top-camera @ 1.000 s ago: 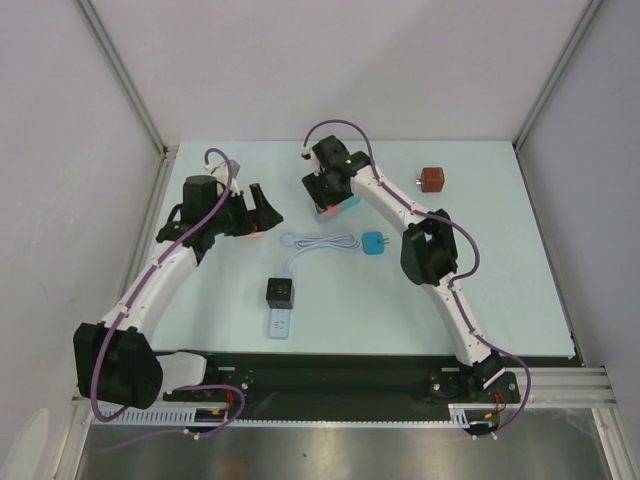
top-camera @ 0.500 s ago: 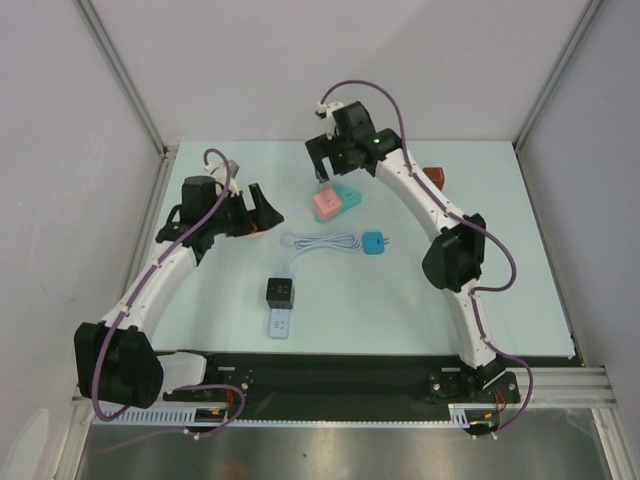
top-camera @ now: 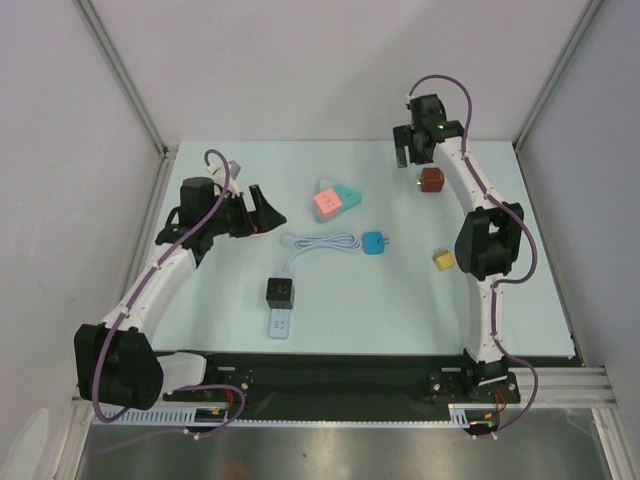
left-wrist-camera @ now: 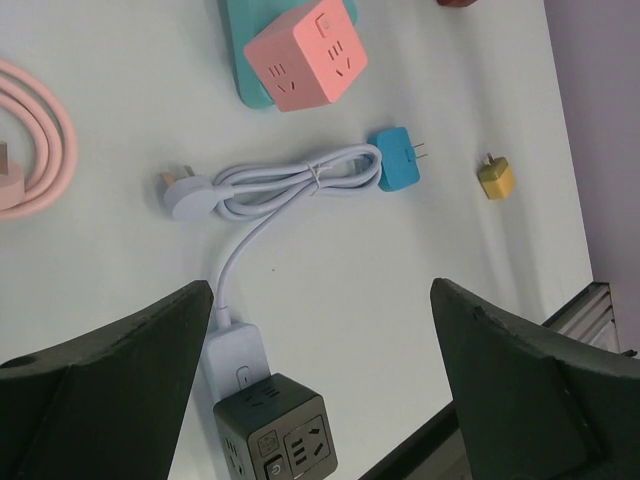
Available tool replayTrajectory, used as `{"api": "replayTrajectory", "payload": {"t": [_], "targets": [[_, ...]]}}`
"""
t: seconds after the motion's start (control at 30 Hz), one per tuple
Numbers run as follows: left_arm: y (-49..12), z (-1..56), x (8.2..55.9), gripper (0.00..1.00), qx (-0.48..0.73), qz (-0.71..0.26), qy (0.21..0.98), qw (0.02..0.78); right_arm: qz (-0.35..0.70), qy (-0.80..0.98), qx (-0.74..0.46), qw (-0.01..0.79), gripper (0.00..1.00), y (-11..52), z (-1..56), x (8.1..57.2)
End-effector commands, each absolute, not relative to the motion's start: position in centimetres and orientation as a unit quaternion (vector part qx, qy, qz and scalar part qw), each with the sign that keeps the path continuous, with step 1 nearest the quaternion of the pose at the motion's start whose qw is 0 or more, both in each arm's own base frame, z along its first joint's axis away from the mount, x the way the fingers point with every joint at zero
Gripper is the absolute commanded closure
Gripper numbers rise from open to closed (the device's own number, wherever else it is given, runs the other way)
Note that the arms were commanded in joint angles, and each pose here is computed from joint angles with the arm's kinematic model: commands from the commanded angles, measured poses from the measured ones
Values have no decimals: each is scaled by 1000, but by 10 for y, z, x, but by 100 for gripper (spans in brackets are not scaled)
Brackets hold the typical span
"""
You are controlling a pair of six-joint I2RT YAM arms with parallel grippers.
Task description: Insert the plug
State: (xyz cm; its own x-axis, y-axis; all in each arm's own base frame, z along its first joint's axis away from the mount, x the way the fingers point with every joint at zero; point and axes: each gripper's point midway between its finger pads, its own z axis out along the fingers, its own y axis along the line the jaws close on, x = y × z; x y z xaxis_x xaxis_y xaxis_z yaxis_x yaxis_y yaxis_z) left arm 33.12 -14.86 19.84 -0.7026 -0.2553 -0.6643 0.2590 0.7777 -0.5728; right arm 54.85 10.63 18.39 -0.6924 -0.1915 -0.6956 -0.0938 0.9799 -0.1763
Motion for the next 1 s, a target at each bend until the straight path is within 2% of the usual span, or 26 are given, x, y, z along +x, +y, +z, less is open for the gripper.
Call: {"api": "replayTrajectory", "payload": {"t": [0.0, 0.07, 0.1, 0.17, 0.4, 0.67, 0.83, 0.93, 0.97], "targets": [[-153, 215, 331, 4, 17, -355, 841, 408, -79, 926, -51, 366, 11, 72, 175, 558], [-152, 214, 332, 4, 17, -354, 842, 407, -81, 930, -38, 356, 16, 54, 163, 564], [-153, 214, 331, 4, 17, -355, 842, 406, -81, 931, -34, 355, 21, 48, 161, 566], [-153, 211, 332, 5, 16, -356, 844, 402, -64, 933, -35, 352, 25, 41, 153, 573], [-154, 212, 334, 6, 16, -358, 842, 403, -31, 936, -49, 346, 18, 27, 126, 589], [-155, 211, 335, 8, 15, -360, 842, 402, -14, 940, -68, 334, 16, 30, 89, 600], [-155, 212, 336, 9, 16, -360, 841, 403, -32, 943, -71, 324, 17, 25, 72, 602], [-156, 212, 336, 9, 16, -362, 840, 403, -37, 940, -77, 329, 20, 23, 71, 605], [-156, 212, 336, 10, 16, -362, 840, 403, -36, 940, -84, 329, 24, 23, 69, 604]]}}
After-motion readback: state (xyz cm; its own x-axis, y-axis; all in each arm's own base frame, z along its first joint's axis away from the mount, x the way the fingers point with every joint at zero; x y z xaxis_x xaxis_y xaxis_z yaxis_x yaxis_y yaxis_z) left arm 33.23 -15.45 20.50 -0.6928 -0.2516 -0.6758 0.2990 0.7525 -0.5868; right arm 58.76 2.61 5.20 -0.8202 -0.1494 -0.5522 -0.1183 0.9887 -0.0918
